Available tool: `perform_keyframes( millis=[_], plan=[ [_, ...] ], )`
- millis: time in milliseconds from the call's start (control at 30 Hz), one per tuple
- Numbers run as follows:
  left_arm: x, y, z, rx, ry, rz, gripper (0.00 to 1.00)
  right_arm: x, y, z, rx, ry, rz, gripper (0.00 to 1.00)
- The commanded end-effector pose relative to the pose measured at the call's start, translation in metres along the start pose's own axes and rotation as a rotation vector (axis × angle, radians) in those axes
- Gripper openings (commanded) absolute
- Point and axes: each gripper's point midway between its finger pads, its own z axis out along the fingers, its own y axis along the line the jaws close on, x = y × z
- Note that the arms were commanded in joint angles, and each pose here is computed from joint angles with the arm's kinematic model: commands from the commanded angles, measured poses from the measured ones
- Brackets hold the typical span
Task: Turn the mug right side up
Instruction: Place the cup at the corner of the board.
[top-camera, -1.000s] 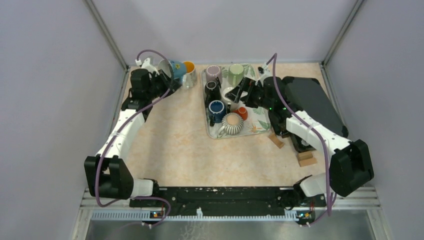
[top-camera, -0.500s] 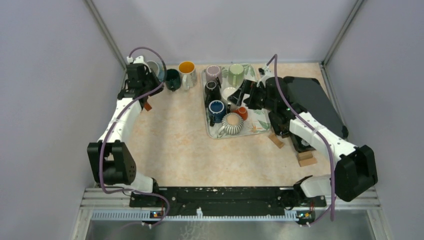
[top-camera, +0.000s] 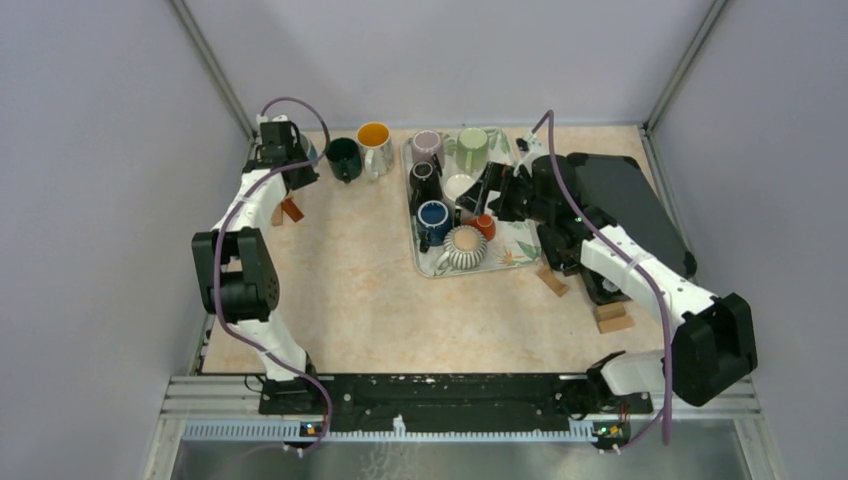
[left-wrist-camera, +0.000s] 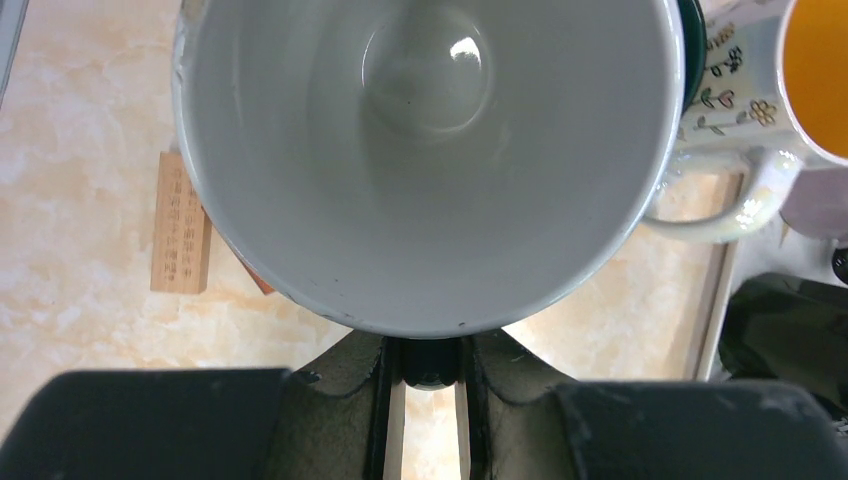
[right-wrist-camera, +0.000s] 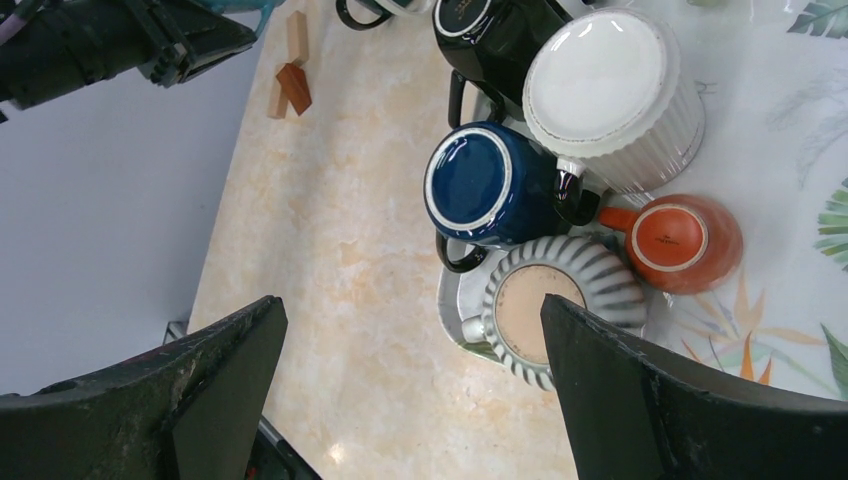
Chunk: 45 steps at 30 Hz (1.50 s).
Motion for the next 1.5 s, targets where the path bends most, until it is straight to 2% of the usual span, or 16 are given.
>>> perform_keyframes(
  millis=[0,433,800,933,1267,1467],
  plan=[
    [-0.046,-0.008,0.005,0.019,-0.117,0.018,0.0,-0.029,0.032,-0.019,-0.079,-0.078,-0.051,0.99],
    [-0.021,-0.002,0.053,-0.007,0.004,0.017,0.0,-0.023,0.032,-0.026,-0.077,-0.063,-0.057,0.99],
    [-0.009,-0.003,0.068,-0.003,0.05,0.013,0.01,-0.022,0.033,-0.023,-0.083,-0.051,-0.057,0.99],
    [-0.008,-0.002,0.07,-0.007,0.063,0.016,0.11,-0.02,0.032,-0.021,-0.084,-0.047,-0.054,0.99],
    [-0.006,-0.002,0.071,-0.007,0.071,0.023,0.23,-0.015,0.029,-0.02,-0.087,-0.039,-0.043,0.99],
    [-0.009,-0.002,0.069,-0.008,0.068,0.026,0.37,-0.012,0.027,-0.02,-0.082,-0.029,-0.042,0.99]
  ],
)
